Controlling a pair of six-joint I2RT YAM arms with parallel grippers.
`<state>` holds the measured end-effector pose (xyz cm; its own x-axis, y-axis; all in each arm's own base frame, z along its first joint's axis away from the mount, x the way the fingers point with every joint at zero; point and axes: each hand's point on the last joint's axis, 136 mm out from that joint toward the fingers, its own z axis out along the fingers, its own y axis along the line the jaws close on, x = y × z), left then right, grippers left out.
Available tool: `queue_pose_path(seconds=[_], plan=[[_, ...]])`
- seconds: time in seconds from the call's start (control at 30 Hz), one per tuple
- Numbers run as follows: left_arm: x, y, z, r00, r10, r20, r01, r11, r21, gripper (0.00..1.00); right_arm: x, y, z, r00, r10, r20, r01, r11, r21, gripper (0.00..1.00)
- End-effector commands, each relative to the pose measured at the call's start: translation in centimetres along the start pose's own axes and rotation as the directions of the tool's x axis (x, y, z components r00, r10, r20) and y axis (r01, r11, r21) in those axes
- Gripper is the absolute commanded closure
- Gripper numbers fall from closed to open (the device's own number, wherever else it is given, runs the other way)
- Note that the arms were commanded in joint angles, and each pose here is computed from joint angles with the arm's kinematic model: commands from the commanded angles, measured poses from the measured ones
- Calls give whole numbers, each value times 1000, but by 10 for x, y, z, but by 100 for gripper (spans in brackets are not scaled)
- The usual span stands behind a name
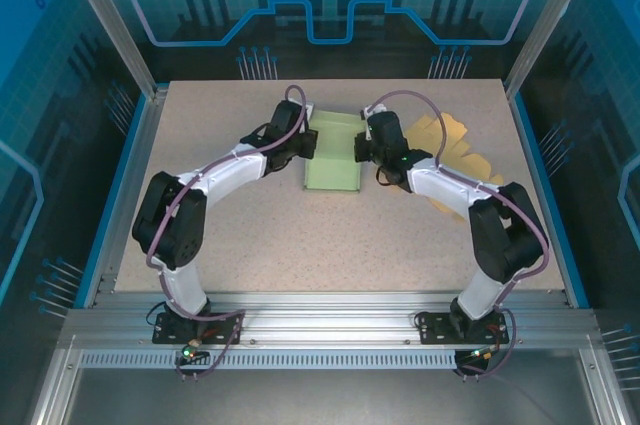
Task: Fold the paper box
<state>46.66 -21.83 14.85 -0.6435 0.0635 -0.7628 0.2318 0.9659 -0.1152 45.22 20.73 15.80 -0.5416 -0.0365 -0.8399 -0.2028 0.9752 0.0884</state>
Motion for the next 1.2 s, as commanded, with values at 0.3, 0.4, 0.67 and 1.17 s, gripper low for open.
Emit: queue_pose_path(seconds=[0.3,0.4,0.67,1.17], plan=[[-35,-58,6,977,-116,178,88,983,161,100,-45,73,33,975,119,188,-80,975,-205,100],[-26,-61,10,978,-115,173,88,983,159,100,-35,76,35,974,117,193,-76,976,-206,100],[-7,-63,19,970,-171,170,146,977,153,100,-8,79,38,979,104,173,-69,977,-201,100],[6,-67,10,928,-312,202,277,943,185,97,33,77,31,989,73,132,-48,982,-185,100]])
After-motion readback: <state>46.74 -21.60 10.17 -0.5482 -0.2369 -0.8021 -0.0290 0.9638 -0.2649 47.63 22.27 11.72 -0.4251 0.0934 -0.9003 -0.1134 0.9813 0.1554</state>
